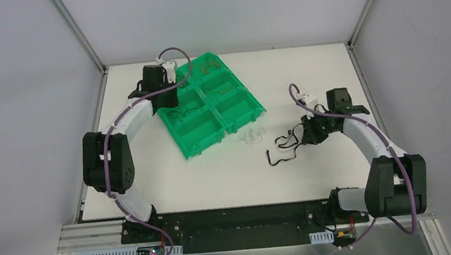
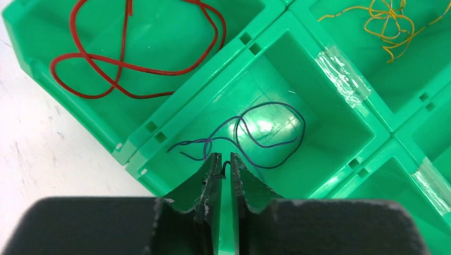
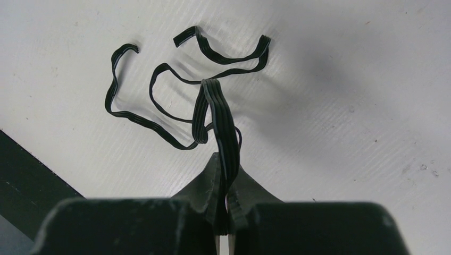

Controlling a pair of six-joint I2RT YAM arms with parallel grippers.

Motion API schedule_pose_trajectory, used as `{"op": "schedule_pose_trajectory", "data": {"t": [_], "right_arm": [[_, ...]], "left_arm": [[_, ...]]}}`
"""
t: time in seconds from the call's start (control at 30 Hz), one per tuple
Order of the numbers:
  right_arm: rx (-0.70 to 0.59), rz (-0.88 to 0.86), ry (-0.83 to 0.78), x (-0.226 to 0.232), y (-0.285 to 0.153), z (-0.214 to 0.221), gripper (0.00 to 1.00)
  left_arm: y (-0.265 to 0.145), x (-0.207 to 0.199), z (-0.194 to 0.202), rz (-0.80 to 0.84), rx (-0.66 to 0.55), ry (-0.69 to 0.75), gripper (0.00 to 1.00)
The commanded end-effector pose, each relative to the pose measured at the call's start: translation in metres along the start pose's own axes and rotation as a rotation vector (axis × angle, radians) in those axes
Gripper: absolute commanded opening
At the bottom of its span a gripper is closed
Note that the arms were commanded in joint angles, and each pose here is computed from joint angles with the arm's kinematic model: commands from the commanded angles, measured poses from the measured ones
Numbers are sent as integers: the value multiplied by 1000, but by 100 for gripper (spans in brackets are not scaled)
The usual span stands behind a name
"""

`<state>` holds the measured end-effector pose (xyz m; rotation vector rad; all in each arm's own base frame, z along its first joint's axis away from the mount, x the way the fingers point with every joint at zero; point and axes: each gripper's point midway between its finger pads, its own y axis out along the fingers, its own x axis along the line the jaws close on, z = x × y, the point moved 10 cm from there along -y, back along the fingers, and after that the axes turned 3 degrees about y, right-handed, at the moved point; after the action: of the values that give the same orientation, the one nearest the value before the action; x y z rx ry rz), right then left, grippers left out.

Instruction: Untangle the cables

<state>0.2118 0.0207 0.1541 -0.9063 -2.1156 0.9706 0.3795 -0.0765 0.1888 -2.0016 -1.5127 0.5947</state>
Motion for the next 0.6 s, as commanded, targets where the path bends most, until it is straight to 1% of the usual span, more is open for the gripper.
{"op": "schedule_pose_trajectory", "data": {"t": [0.0, 0.07, 0.17, 0.27, 0.3, 0.37, 0.47, 0.57], "right_arm": [[-65, -1, -11, 6, -16, -17, 0], [-88, -17, -20, 10, -18, -22, 0], [-134, -39, -20, 16, -26, -29, 0], [-182, -64, -20, 23, -34, -35, 0], [-199, -72, -19, 26, -37, -37, 0], [-236, -92, -19, 32, -44, -42, 0], [-301, -132, -2, 42, -58, -52, 0], [-357, -165, 3, 51, -70, -61, 0]], "left_arm": [[-11, -1, -23, -32, -38, 0, 22], [-25, -1, -34, -15, -58, -2, 37], [-51, -7, -49, 67, -97, 3, 51], [-75, -14, -56, 159, -141, 51, 63], [-83, -16, -58, 184, -156, 70, 65], [-91, -21, -60, 257, -172, 102, 66], [-106, -40, -64, 489, -225, 169, 69], [-113, -70, -64, 677, -263, 263, 68]]}}
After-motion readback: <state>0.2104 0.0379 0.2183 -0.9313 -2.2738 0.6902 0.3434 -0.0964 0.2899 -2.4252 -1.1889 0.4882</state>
